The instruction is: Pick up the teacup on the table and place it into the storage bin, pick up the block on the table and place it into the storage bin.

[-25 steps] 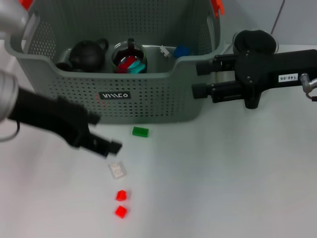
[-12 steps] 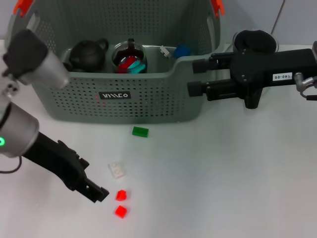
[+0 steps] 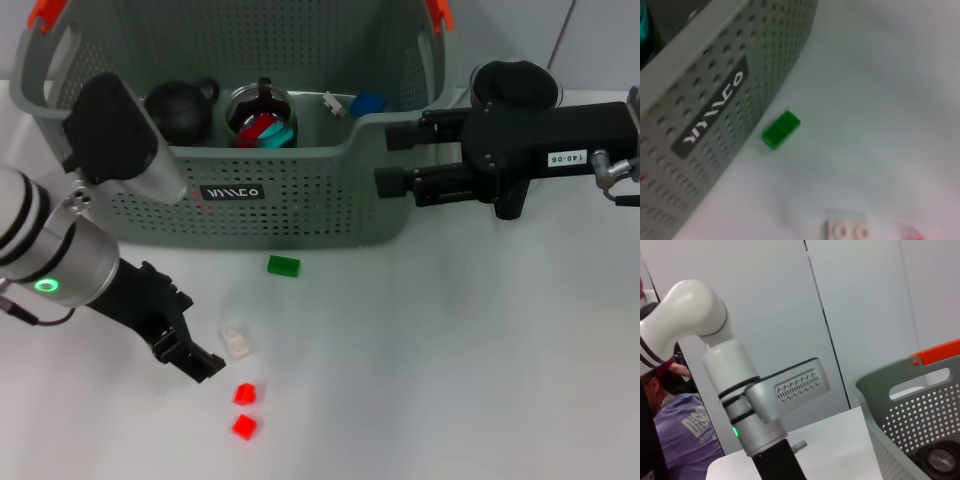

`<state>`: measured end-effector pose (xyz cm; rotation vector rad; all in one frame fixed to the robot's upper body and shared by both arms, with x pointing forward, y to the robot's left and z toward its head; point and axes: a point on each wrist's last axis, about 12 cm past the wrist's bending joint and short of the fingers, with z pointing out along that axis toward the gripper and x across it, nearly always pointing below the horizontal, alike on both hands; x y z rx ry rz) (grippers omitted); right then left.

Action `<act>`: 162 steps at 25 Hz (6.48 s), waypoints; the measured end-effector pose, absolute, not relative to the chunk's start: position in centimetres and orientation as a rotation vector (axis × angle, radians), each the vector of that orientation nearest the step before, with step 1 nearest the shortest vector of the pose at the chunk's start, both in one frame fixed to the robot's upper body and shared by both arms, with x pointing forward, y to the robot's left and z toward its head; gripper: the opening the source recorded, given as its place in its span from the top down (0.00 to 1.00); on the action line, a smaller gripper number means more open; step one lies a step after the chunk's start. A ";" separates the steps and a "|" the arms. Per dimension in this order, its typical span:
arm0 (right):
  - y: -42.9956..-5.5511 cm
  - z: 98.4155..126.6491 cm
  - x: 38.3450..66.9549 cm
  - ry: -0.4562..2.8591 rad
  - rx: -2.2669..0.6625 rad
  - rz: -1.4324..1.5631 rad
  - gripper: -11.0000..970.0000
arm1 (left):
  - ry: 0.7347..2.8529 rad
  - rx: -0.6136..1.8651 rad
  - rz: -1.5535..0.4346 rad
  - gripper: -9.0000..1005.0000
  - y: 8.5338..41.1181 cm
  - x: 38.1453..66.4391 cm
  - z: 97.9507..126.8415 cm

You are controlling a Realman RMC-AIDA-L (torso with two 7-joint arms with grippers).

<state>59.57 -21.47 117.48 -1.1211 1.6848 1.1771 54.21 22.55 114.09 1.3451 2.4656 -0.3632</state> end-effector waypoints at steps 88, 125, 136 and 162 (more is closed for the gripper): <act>-22.7 116.5 59.1 1.828 -1.205 1.150 0.20 | 2.273 1.720 -0.169 0.32 17.8 55.9 110.7; -22.9 116.6 59.2 1.812 -1.185 1.136 0.20 | 2.311 1.738 -0.181 0.57 17.6 55.7 110.6; -22.9 116.5 59.2 1.803 -1.189 1.132 0.20 | 2.268 1.486 -0.408 0.57 20.6 55.7 117.4; -23.1 116.5 59.1 1.765 -1.224 1.114 0.20 | 2.104 0.687 -0.513 0.55 25.4 66.9 121.3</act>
